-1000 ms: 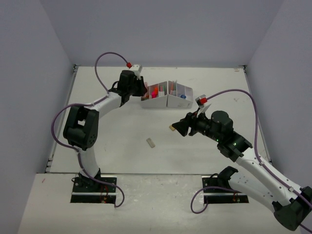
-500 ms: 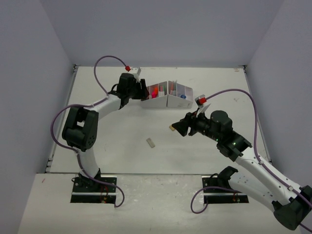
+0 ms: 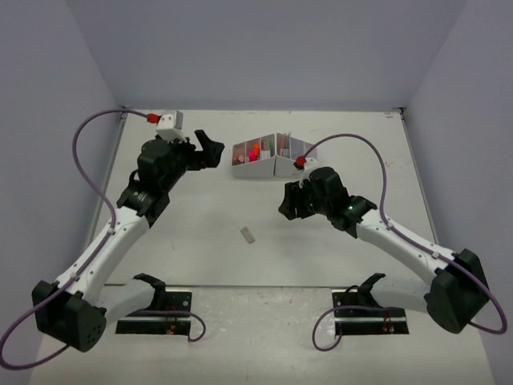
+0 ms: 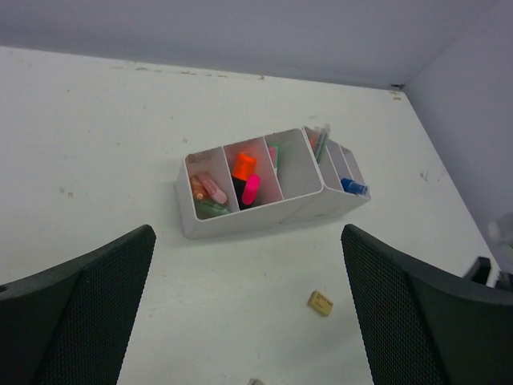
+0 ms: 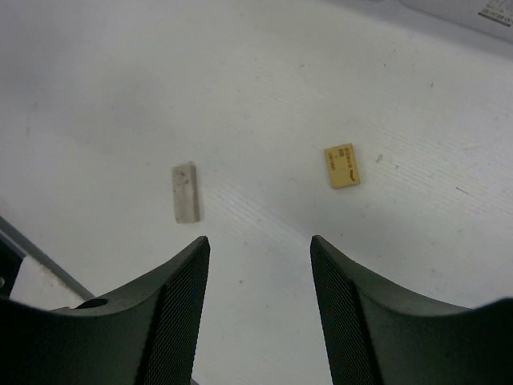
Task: Sort the stationery into containers
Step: Pick up the stationery from the center of the board.
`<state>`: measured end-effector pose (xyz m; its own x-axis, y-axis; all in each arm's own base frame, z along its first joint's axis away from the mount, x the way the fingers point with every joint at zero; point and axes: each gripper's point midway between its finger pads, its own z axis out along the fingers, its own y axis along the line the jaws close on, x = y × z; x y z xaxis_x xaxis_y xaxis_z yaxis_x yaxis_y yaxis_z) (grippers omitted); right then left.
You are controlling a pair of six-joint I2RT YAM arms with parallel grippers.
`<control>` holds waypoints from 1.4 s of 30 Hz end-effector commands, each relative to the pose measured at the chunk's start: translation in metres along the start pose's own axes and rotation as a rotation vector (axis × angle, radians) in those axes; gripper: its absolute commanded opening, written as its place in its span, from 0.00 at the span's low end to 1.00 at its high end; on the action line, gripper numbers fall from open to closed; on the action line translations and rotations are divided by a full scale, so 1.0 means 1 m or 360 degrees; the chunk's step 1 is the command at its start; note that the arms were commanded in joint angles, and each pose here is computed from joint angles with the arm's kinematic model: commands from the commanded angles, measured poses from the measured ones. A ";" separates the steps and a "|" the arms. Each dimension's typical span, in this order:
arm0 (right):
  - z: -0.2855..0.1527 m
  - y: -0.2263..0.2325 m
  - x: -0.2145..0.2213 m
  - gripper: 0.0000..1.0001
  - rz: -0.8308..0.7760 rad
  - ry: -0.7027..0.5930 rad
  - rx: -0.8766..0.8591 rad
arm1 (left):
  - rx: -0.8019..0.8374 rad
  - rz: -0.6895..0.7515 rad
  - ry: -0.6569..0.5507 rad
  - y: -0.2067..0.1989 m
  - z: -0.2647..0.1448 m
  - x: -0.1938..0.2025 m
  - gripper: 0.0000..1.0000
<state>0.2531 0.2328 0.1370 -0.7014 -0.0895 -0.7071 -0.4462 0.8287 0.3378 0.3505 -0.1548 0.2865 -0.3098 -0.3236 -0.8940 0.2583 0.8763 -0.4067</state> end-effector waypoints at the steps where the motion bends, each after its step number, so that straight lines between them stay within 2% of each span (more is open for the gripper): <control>1: 0.025 -0.015 -0.001 0.54 -0.0036 0.0125 0.0142 | -0.0102 -0.0001 0.0134 0.020 -0.027 0.036 1.00; 6: 0.054 -0.035 -0.013 0.55 -0.0090 0.0131 0.0319 | -0.0088 0.0060 0.0201 0.022 -0.051 0.047 1.00; 11: 0.084 -0.046 0.007 0.55 -0.0070 0.0256 0.0366 | -0.0059 0.0078 0.0230 0.023 -0.064 0.056 1.00; 18: 0.107 -0.055 0.017 0.53 -0.0052 0.0286 0.0409 | 0.0006 0.0080 0.0259 0.018 -0.068 0.064 1.00; 24: 0.115 -0.061 0.028 0.40 -0.0074 0.0333 0.0456 | 0.0049 0.0085 0.0273 0.014 -0.069 0.067 1.00; 28: 0.110 -0.056 0.023 0.22 -0.0087 0.0294 0.0458 | 0.0065 0.0090 0.0274 0.012 -0.069 0.067 1.00; 31: 0.099 -0.046 0.011 0.17 -0.0084 0.0216 0.0414 | 0.0073 0.0092 0.0276 0.012 -0.069 0.067 1.00; 37: 0.053 -0.031 -0.027 0.15 -0.0028 -0.0031 0.0368 | 0.0066 0.0088 0.0293 0.013 -0.067 0.071 1.00; 42: 0.009 -0.070 -0.075 0.13 0.0152 -0.0259 0.0481 | 0.0052 0.0059 0.0343 0.016 -0.063 0.080 1.00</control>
<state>0.3130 0.2283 0.1205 -0.6883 -0.0893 -0.7199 -0.3192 0.9285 0.1900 0.2722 -0.1397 0.2253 -0.4751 -0.2131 -0.8538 0.2819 0.8822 -0.3771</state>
